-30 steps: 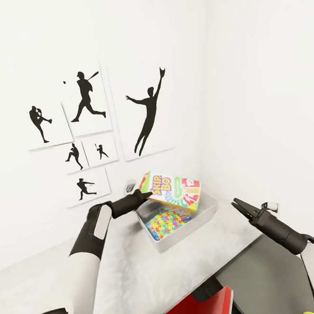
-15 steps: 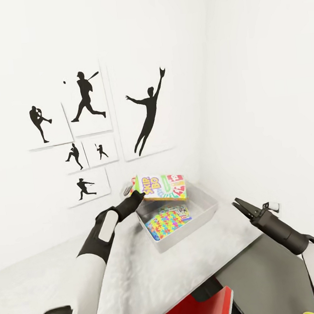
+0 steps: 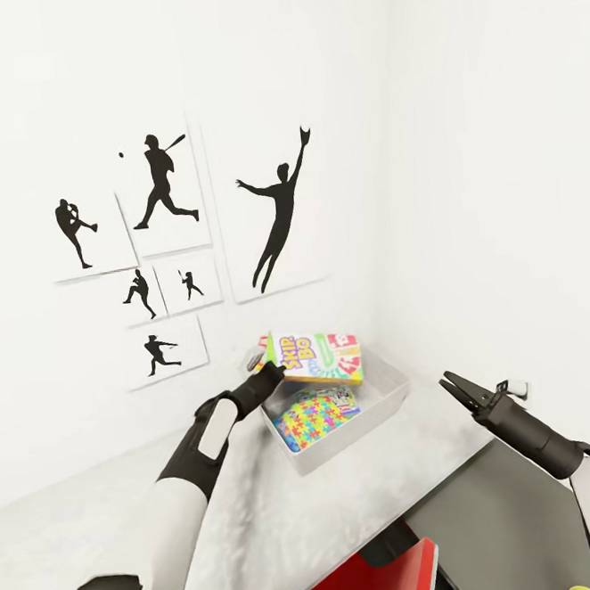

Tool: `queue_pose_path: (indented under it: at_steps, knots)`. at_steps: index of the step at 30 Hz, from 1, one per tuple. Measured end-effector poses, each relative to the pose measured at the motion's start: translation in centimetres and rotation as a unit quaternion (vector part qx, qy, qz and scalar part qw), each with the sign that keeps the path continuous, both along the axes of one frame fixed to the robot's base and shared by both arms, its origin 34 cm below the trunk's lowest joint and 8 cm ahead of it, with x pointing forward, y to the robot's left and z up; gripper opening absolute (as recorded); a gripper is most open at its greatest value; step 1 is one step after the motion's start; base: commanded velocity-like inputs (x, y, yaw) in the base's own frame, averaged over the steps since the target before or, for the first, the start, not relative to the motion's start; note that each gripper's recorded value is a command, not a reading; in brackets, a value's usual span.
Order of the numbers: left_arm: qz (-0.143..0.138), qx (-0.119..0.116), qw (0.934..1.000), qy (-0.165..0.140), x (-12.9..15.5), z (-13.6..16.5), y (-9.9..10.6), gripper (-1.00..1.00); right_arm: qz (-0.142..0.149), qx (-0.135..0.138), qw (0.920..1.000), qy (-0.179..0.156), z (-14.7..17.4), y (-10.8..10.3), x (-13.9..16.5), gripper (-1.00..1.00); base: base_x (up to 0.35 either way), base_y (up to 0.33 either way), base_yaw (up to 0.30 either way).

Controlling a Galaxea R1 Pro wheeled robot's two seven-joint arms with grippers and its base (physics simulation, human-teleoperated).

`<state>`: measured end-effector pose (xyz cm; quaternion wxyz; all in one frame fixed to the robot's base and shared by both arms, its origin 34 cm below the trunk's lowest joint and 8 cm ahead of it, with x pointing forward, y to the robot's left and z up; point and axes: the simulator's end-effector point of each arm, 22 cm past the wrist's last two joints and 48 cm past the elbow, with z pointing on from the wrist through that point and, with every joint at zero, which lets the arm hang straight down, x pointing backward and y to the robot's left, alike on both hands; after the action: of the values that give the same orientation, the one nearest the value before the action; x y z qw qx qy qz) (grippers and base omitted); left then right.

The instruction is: Put all the toys in the child's room - the three board games (two on the bed and one on the table), the two jigsaw puzzles on the table, and the tennis ball on the table - inside the toy box on the table in the child's room.

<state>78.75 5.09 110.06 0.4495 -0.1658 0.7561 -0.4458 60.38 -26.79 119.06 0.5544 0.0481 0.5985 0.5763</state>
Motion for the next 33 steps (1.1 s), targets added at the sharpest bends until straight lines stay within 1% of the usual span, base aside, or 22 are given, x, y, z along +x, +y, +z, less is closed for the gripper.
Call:
queue_pose_path:
  at_steps: [1, 2, 4, 7, 10, 16, 18, 20, 24, 30, 33]
  knots:
    - [-0.002, -0.004, 1.0, 0.001, -0.1, 0.0, -0.2, -1.0, 0.0, 0.0, 1.0, 0.0, 0.0, 0.0, 0.0, 1.0, 0.0, 0.0, 0.0]
    - [-0.004, -0.016, 0.9999, 0.003, -0.2, 0.1, -0.7, -1.0, 0.0, 0.0, 1.0, 0.0, 0.0, 0.0, 0.0, 1.0, 0.0, 0.0, 0.0]
    - [0.0, -0.04, 0.9992, 0.005, -0.2, 0.3, -1.3, -1.0, 0.0, 0.0, 1.0, 0.0, 0.0, 0.0, 0.0, 1.0, 0.0, 0.0, 0.0]
    - [0.005, -0.054, 0.9985, -0.001, -0.2, 0.8, -1.8, -1.0, 0.0, 0.0, 1.0, 0.0, 0.0, 0.0, 0.0, 1.0, 0.0, 0.0, 0.0]
    - [0.002, -0.057, 0.9983, -0.01, -0.4, 1.1, -2.9, -1.0, 0.0, 0.0, 1.0, 0.0, 0.0, 0.0, 0.0, 1.0, 0.0, 0.0, 0.0]
    - [0.005, -0.074, 0.997, -0.022, -0.7, 1.9, -4.3, -1.0, 0.0, 0.0, 1.0, -0.001, 0.1, 0.0, 0.0, 1.0, 0.0, 0.0, 0.0]
    - [0.002, -0.071, 0.9972, -0.024, -0.9, 1.9, -5.1, -1.0, 0.0, 0.0, 1.0, -0.001, 0.1, -0.1, 0.0, 1.0, 0.0, 0.0, 0.0]
    - [0.006, -0.067, 0.9976, -0.017, -1.1, 1.4, -5.5, -1.0, -0.003, 0.001, 1.0, -0.001, 0.1, -0.3, 0.0, 1.0, 0.0, 0.0, 0.0]
    - [0.022, -0.067, 0.9975, 0.002, -1.1, 0.5, -5.5, -1.0, -0.012, 0.004, 0.9999, -0.001, 0.2, -1.1, 0.0, 1.0, 0.0, 0.0, 0.0]
    - [0.028, -0.07, 0.997, 0.015, -1.2, 0.0, -5.6, -1.0, -0.017, 0.006, 0.9998, -0.002, 0.2, -1.5, -0.1, 1.0, 0.0, 0.0, 0.0]
    - [0.04, -0.079, 0.9952, 0.04, -1.2, -1.0, -5.3, -1.0, -0.017, 0.006, 0.9998, -0.002, 0.2, -1.5, -0.1, 1.0, 0.0, 0.0, 0.0]
